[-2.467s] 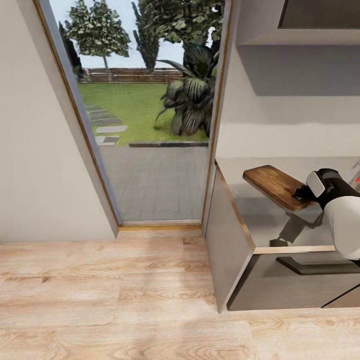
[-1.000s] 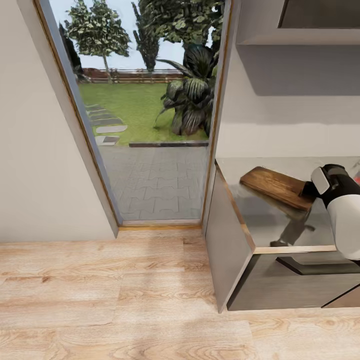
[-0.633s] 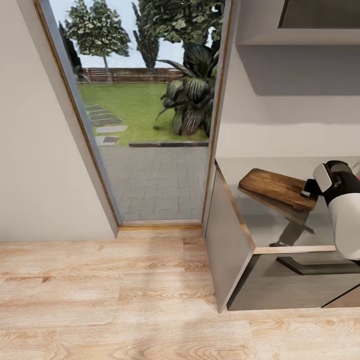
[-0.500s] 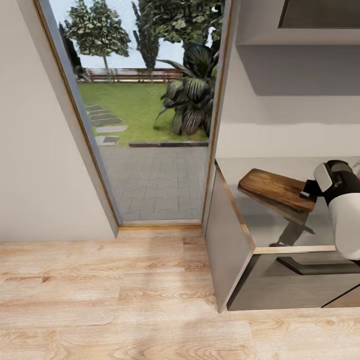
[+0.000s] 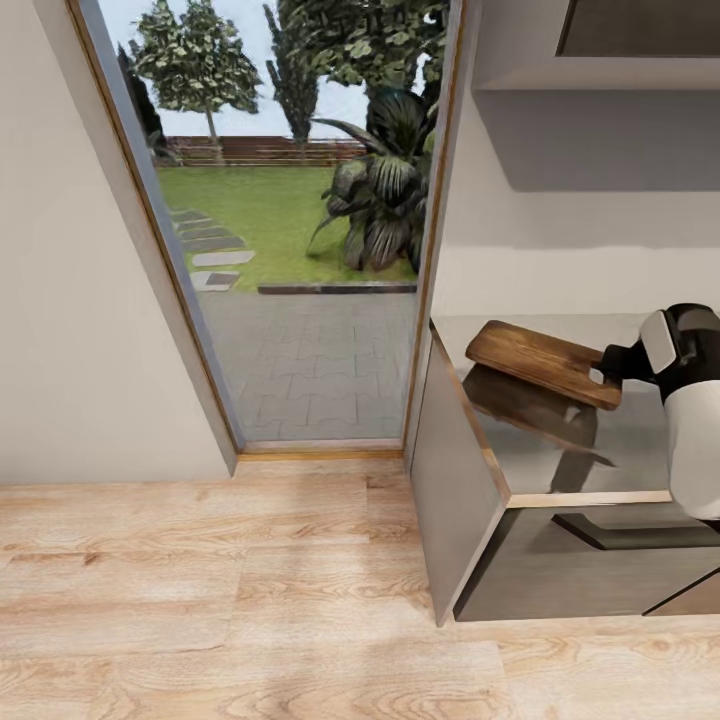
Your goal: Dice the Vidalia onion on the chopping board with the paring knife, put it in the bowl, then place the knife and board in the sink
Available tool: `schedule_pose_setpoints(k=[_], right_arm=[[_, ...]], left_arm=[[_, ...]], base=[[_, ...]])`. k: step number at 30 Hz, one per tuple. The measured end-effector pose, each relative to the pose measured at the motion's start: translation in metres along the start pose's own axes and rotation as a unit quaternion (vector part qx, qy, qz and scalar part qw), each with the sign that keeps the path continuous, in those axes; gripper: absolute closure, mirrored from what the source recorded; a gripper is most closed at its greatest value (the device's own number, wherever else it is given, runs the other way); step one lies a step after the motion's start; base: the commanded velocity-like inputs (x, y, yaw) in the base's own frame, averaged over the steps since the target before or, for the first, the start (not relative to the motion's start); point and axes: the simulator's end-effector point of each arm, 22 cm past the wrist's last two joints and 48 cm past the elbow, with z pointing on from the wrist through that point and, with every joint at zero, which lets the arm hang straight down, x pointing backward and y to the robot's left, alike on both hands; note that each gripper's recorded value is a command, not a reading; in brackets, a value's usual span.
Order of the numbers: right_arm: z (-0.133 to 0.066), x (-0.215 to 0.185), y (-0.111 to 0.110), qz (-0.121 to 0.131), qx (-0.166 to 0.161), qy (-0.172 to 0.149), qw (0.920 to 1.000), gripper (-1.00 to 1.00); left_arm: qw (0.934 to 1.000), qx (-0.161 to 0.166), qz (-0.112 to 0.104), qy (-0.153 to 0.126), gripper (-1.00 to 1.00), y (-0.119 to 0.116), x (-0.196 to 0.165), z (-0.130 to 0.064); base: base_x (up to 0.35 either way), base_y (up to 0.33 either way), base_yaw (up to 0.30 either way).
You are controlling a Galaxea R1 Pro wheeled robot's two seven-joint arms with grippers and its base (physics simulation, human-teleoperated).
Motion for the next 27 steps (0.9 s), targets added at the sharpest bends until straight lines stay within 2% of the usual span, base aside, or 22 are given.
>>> schedule_pose_setpoints(k=[7, 11, 16, 21, 26, 27], right_arm=[[-0.002, -0.001, 0.008, -0.015, -0.001, -0.004, 0.9999, 1.00], [-0.004, -0.004, 0.019, -0.051, -0.003, -0.012, 0.9986, 1.00], [-0.007, -0.002, 0.045, -0.091, -0.031, -0.017, 0.9952, 1.00], [-0.010, 0.001, 0.066, -0.115, -0.061, -0.018, 0.9913, 1.00], [-0.015, 0.010, 0.096, -0.148, -0.111, -0.013, 0.9827, 1.00], [-0.015, 0.013, 0.101, -0.161, -0.116, -0.012, 0.9799, 1.00]], left_arm=[[1.0000, 0.000, 0.000, 0.000, -1.00, -0.001, 0.000, 0.000], [1.0000, 0.000, 0.000, 0.001, -1.00, -0.001, 0.001, 0.000], [1.0000, 0.000, -0.002, 0.008, -1.00, -0.003, 0.007, -0.001], [0.9999, 0.002, -0.004, 0.015, -1.00, -0.006, 0.014, -0.003], [0.9999, 0.002, -0.003, 0.016, -1.00, -0.007, 0.015, -0.003], [0.9999, 0.003, -0.003, 0.016, -1.00, -0.007, 0.015, -0.003]], base=[[0.000, -0.101, 0.000], [0.000, -0.280, 0.000], [0.000, -0.311, 0.000], [0.000, -0.316, 0.000], [0.000, -0.316, 0.000], [0.000, -0.316, 0.000]])
